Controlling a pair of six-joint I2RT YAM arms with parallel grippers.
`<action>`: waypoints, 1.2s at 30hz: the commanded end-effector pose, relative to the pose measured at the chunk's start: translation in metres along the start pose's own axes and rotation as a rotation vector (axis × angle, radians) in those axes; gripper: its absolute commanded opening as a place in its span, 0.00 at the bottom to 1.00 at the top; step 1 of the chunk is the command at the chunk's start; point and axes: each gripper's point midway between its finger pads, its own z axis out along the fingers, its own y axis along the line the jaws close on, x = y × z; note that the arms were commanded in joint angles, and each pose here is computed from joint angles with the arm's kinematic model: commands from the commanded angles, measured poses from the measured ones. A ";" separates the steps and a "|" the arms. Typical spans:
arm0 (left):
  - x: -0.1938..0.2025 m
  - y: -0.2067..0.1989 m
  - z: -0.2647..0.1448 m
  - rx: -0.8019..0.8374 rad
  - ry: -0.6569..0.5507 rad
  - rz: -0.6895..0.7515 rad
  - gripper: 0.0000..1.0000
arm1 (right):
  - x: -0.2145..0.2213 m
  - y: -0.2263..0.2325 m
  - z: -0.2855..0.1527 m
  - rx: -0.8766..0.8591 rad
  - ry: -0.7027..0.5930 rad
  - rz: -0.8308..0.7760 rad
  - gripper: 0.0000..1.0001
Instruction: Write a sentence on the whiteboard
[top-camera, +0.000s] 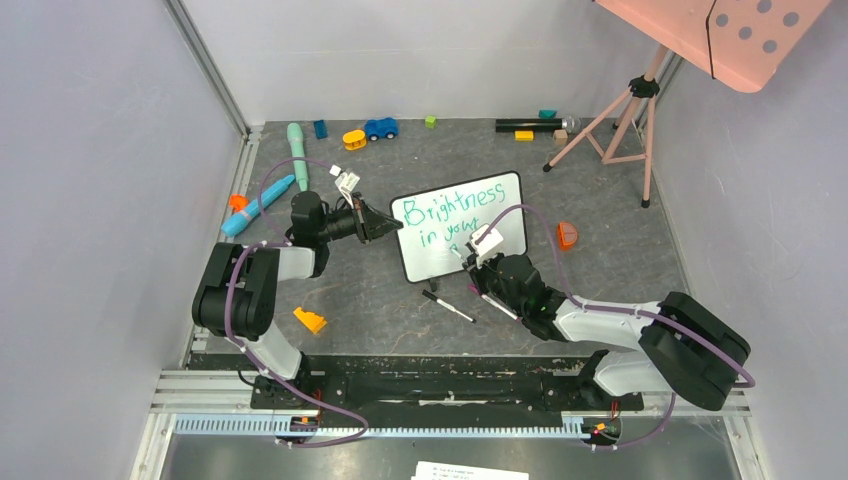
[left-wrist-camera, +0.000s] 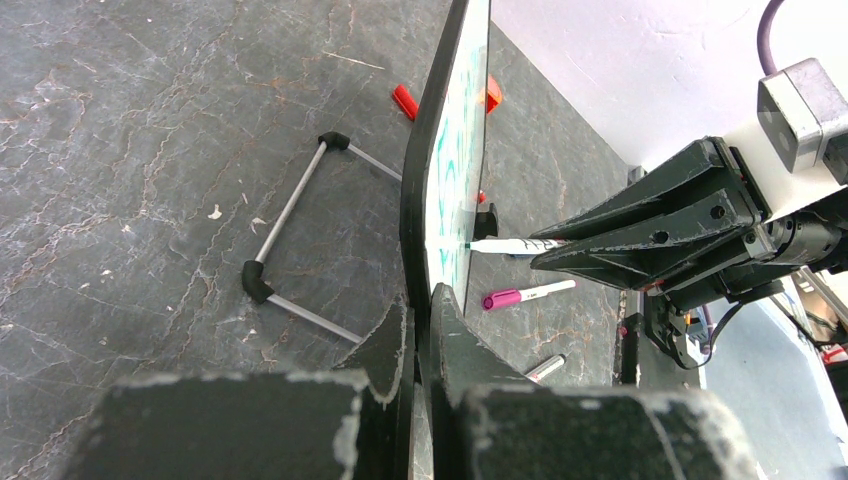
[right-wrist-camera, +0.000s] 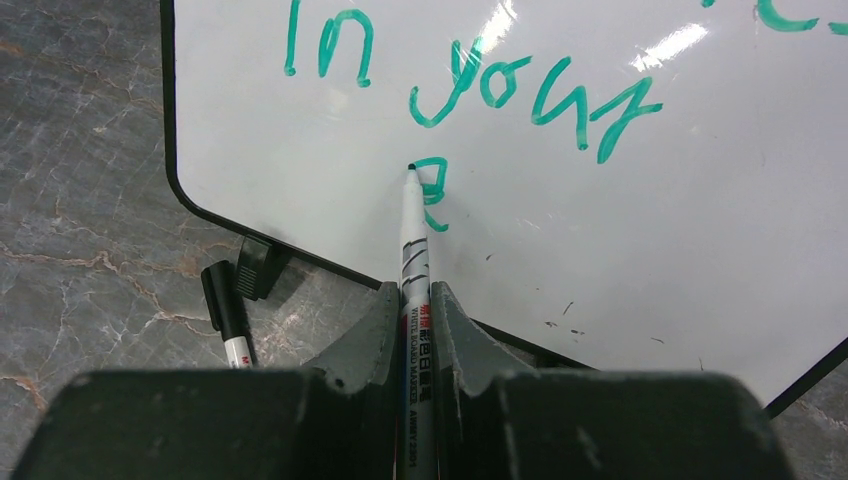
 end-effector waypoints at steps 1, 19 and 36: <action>-0.001 0.001 0.000 0.003 0.006 0.132 0.02 | 0.005 -0.003 -0.003 0.005 0.010 -0.008 0.00; -0.001 0.000 0.000 0.004 0.006 0.134 0.02 | 0.018 -0.012 -0.012 0.046 0.036 -0.008 0.00; -0.001 0.001 0.000 0.001 0.007 0.134 0.02 | -0.004 -0.018 -0.020 0.074 -0.035 0.012 0.00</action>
